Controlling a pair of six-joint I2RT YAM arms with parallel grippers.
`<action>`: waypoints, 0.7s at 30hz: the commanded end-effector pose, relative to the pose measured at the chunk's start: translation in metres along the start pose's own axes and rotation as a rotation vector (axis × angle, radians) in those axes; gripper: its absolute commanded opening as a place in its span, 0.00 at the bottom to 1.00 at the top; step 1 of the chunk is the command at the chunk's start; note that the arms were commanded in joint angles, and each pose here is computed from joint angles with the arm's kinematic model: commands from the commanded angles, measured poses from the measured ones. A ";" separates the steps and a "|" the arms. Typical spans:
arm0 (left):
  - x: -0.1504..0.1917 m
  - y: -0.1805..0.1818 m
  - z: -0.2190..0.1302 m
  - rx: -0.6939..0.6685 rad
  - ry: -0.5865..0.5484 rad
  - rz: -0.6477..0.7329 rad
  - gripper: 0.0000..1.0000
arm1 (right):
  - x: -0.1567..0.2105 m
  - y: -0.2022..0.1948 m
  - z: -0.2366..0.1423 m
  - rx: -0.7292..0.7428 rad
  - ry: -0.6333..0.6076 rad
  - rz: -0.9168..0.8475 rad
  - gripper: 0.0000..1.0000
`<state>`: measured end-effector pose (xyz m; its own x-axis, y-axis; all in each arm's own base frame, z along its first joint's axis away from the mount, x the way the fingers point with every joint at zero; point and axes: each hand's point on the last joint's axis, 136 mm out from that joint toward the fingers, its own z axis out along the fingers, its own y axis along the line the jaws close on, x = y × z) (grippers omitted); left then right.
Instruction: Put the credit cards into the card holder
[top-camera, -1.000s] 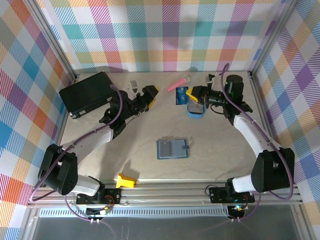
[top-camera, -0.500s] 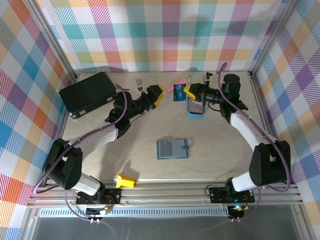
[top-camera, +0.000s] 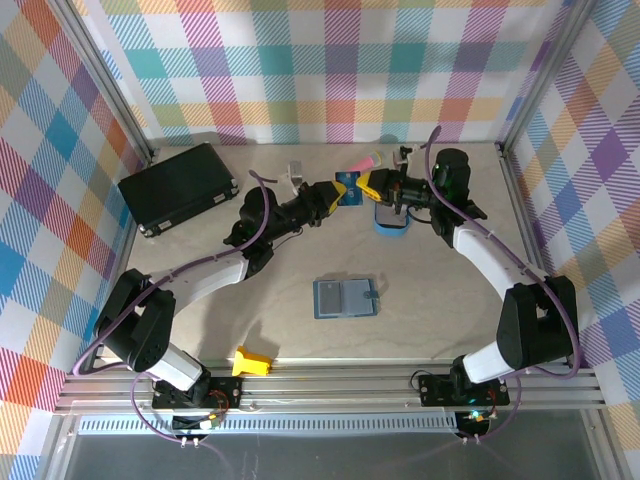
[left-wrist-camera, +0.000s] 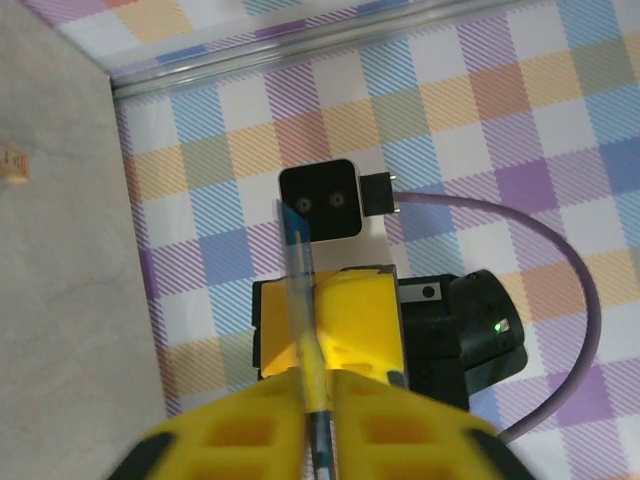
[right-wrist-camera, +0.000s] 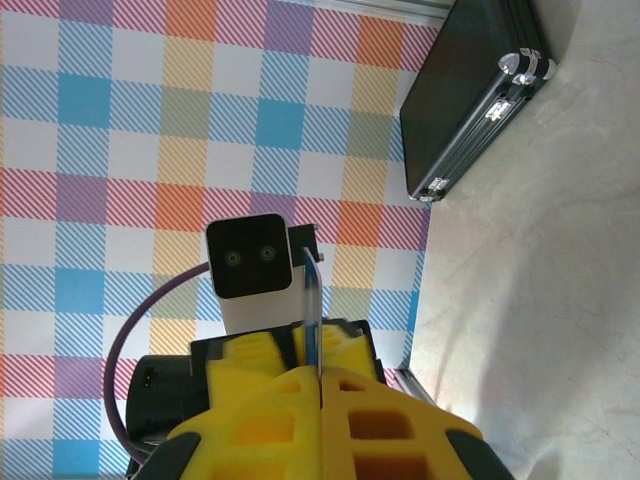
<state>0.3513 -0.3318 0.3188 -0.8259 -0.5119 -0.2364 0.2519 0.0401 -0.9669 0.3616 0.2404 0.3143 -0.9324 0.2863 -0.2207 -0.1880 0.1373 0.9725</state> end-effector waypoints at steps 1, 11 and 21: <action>0.001 -0.025 0.004 0.094 0.011 0.027 0.00 | 0.000 0.016 -0.001 -0.033 0.010 -0.048 0.20; -0.003 -0.025 0.010 0.086 0.005 0.021 0.00 | 0.014 0.003 -0.033 -0.052 0.001 -0.022 0.39; -0.001 -0.020 0.012 0.080 0.017 0.002 0.00 | 0.023 0.007 -0.035 -0.090 0.013 -0.044 0.32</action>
<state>0.3581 -0.3379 0.3172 -0.8318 -0.5077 -0.2245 0.2465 0.0245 -0.9688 0.3352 0.2121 0.3033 -0.9332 0.2925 -0.2087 -0.1898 0.0919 0.9775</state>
